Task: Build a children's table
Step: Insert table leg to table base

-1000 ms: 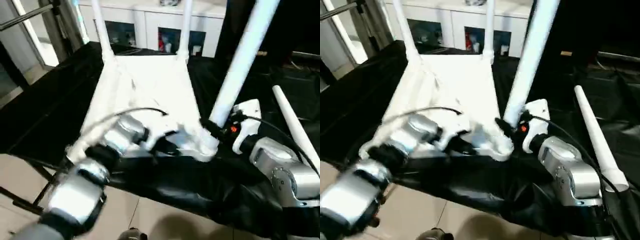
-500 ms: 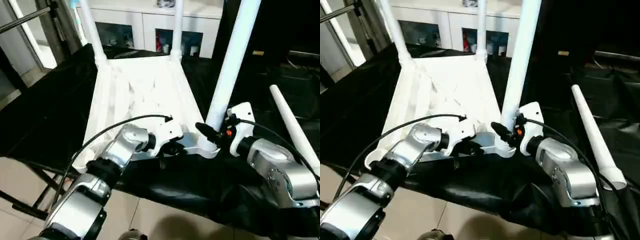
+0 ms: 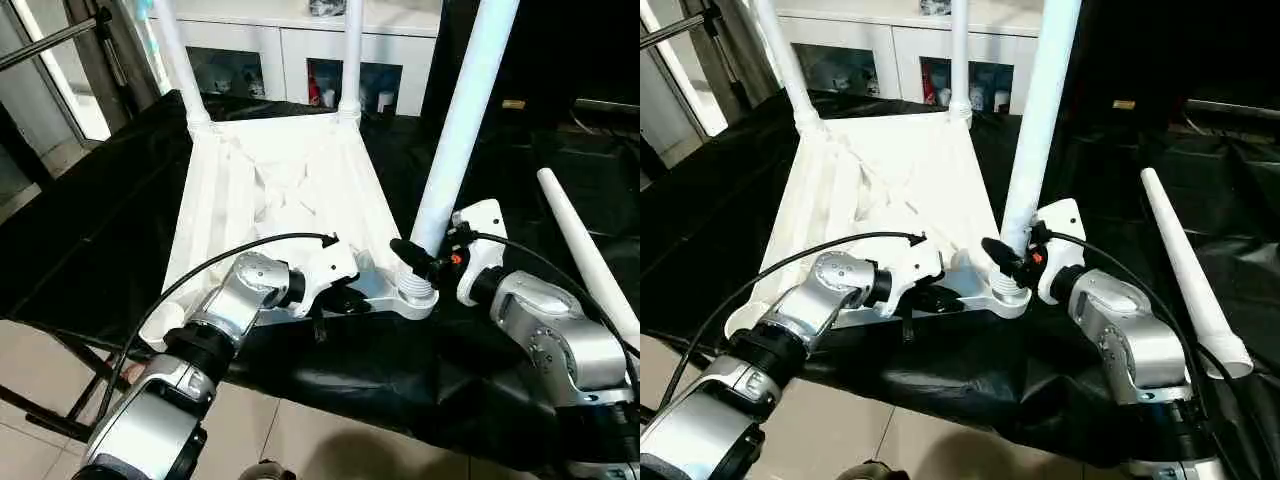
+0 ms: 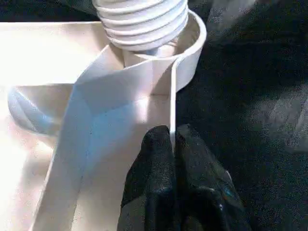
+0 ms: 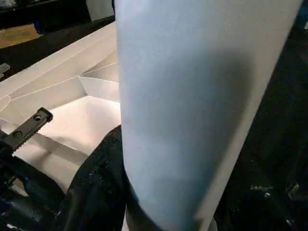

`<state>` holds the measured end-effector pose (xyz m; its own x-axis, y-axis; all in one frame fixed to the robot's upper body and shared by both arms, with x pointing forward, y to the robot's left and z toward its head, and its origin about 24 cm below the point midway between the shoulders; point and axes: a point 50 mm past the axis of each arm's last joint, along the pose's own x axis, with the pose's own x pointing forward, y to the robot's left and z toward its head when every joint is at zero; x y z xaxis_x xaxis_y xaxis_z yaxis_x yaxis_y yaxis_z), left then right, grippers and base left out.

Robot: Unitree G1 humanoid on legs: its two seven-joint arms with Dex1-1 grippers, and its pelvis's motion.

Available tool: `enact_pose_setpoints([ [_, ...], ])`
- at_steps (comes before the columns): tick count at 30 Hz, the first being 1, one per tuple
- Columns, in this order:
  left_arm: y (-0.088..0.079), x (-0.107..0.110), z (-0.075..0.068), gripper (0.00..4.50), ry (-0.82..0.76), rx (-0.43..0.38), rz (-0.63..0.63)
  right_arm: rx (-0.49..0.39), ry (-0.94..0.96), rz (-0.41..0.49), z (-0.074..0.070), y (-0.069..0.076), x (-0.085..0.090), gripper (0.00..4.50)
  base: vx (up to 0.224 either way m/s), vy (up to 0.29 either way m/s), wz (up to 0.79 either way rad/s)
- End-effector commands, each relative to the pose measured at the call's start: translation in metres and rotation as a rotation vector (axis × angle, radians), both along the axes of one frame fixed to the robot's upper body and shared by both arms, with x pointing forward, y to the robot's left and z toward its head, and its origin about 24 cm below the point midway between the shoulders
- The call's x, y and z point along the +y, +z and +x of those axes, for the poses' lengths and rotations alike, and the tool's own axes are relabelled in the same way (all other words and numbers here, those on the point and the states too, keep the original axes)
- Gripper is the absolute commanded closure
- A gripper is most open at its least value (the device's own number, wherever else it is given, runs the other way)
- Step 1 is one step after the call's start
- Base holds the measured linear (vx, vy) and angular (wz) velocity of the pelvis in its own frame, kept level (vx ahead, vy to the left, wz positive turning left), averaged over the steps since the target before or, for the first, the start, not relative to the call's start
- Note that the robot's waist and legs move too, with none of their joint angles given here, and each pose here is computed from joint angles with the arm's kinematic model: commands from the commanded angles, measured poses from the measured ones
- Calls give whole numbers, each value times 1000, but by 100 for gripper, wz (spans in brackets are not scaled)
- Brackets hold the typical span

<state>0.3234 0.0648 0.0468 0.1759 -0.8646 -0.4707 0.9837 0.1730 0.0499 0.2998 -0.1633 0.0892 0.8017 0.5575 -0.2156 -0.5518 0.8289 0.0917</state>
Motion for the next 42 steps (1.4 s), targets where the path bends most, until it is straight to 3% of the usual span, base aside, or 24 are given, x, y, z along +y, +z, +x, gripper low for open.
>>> enact_pose_setpoints([
  [1,-11,4,-3,384,13,41,21,2,13,-14,2,0,3,259,0,0,0],
  [15,-16,18,1,378,28,69,91,3,19,-20,1,-2,4,259,0,0,0],
  [25,-15,13,0,447,13,88,71,51,67,-69,-4,-6,2,259,0,0,0],
  [35,-14,9,0,450,12,86,50,77,82,-76,-3,-8,1,259,0,0,0],
  [41,-14,8,-1,450,4,86,45,84,35,27,4,-8,-1,259,0,0,0],
  [42,-14,8,0,450,4,85,45,94,13,80,5,-8,-3,259,0,0,0],
])
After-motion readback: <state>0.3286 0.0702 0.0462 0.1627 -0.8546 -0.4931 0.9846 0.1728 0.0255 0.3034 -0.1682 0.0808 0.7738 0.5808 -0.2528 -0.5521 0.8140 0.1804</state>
